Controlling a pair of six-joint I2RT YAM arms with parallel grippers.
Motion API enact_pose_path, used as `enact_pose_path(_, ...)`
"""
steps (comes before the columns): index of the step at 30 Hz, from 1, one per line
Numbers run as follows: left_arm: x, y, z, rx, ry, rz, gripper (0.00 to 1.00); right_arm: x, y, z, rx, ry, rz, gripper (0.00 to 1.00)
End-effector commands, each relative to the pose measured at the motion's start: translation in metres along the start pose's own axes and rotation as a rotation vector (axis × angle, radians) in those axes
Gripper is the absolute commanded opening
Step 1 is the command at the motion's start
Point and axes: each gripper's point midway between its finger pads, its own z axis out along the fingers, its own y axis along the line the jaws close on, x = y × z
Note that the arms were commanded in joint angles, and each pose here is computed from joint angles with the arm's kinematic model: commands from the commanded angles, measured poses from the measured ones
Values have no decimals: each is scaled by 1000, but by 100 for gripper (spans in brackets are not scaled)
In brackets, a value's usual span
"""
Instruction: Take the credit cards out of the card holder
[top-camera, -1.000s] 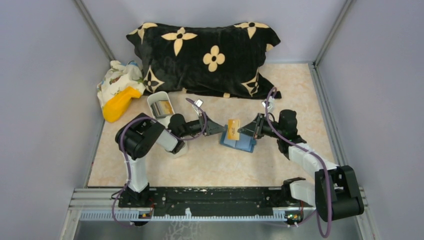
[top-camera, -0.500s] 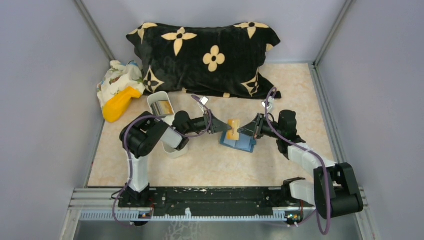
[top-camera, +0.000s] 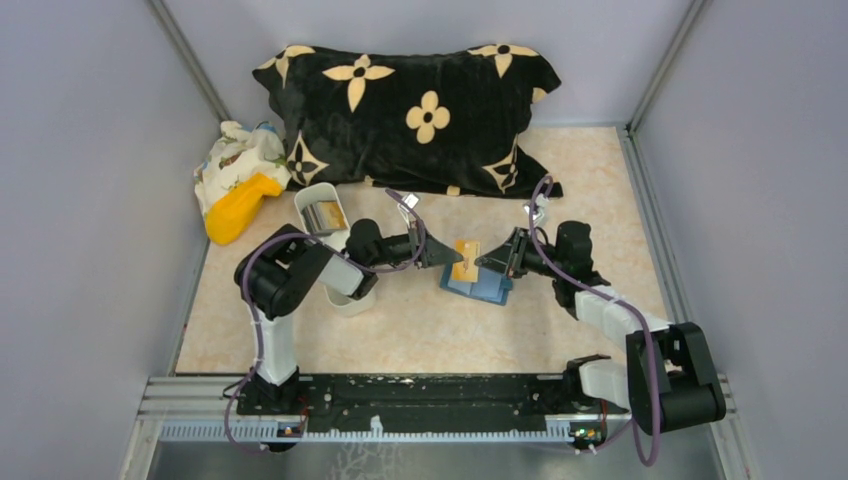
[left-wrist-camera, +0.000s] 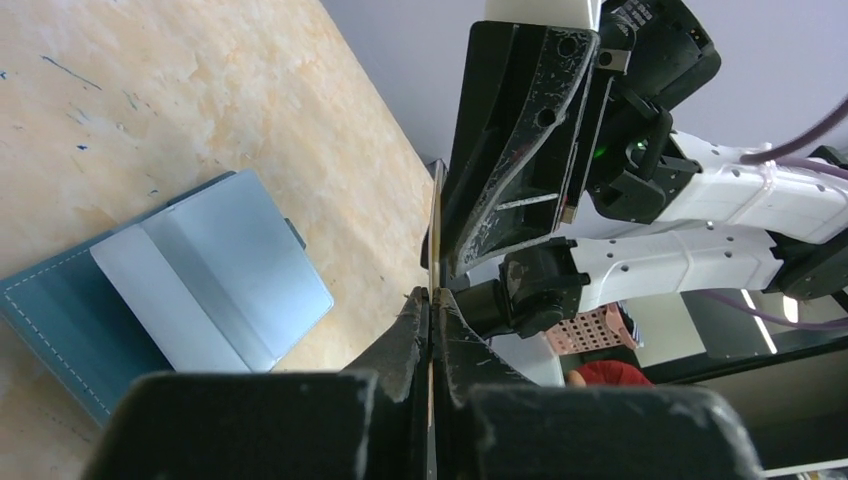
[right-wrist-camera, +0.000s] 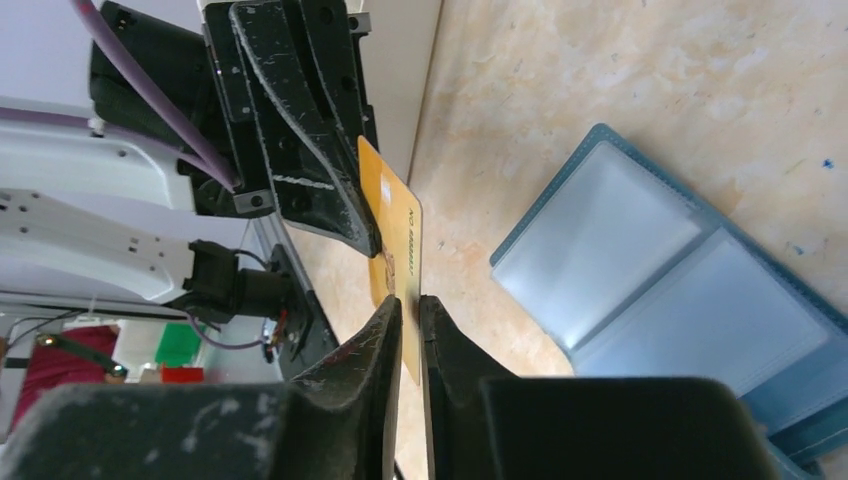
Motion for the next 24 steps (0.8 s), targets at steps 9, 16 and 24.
enact_pose_path(9,-44,-3,-24,-93,-40,46,0,-24,-10,3,74,-71,-85,44)
enact_pose_path(16,-88,17,-54,-279,-133,29,0,-27,-25,6,134,-84,-76,44)
enact_pose_path(24,-122,30,-84,-611,-173,131,0,-52,-32,15,175,-137,-83,44)
